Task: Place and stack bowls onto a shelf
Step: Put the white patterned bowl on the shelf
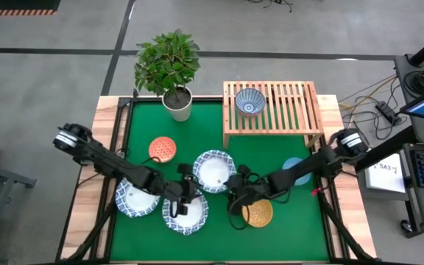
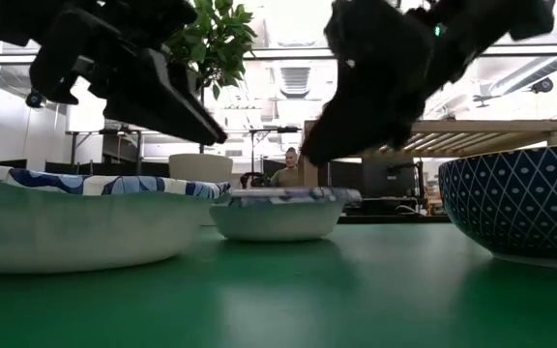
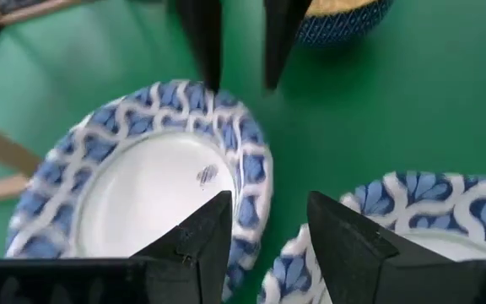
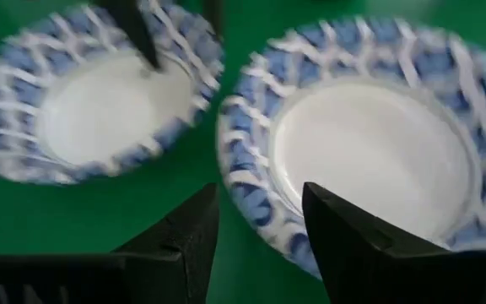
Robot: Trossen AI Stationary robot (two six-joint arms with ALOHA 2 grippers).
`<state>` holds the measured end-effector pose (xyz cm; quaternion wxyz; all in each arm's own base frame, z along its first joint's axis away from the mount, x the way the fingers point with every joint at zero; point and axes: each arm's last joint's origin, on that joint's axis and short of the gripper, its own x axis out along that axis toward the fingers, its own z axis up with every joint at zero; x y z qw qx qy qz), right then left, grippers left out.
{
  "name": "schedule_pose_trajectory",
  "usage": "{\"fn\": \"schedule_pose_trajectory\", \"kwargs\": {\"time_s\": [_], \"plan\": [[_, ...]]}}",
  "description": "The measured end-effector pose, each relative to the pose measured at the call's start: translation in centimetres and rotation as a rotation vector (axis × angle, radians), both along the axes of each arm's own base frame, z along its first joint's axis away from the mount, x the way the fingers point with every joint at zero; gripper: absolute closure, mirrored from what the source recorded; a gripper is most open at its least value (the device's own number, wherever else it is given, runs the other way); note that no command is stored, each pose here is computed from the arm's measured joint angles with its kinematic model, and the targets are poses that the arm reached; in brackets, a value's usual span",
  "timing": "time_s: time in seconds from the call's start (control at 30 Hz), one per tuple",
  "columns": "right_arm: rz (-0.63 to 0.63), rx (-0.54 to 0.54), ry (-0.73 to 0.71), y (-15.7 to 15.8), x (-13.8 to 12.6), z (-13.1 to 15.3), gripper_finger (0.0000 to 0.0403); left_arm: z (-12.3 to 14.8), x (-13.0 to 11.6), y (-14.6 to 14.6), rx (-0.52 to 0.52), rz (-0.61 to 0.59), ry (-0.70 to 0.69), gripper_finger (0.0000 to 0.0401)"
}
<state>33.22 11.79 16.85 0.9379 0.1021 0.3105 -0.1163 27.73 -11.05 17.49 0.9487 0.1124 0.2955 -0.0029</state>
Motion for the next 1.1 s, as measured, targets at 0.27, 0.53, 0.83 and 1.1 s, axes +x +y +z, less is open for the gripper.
{"fn": "schedule_pose_trajectory", "kwargs": {"time_s": [0.27, 0.53, 0.83, 1.1], "plan": [[-0.014, -0.001, 0.028, -0.1, 0.3, -1.4, 0.0271, 0.1, 0.5, 0.4, 0.054, -0.011, 0.024, 0.0262], [-0.016, -0.003, 0.025, -0.2, 0.4, -1.2, 0.0282, -0.3, 0.6, 0.5, 0.142, -0.066, 0.045, 0.0262], [-0.016, -0.003, 0.024, -0.2, 0.4, -1.2, 0.0284, -1.3, 1.1, 1.3, 0.155, -0.078, 0.094, 0.0262], [-0.016, -0.003, 0.024, -0.2, 0.4, -1.2, 0.028, -2.5, 1.5, 1.9, 0.162, -0.058, 0.138, 0.0262]]}}
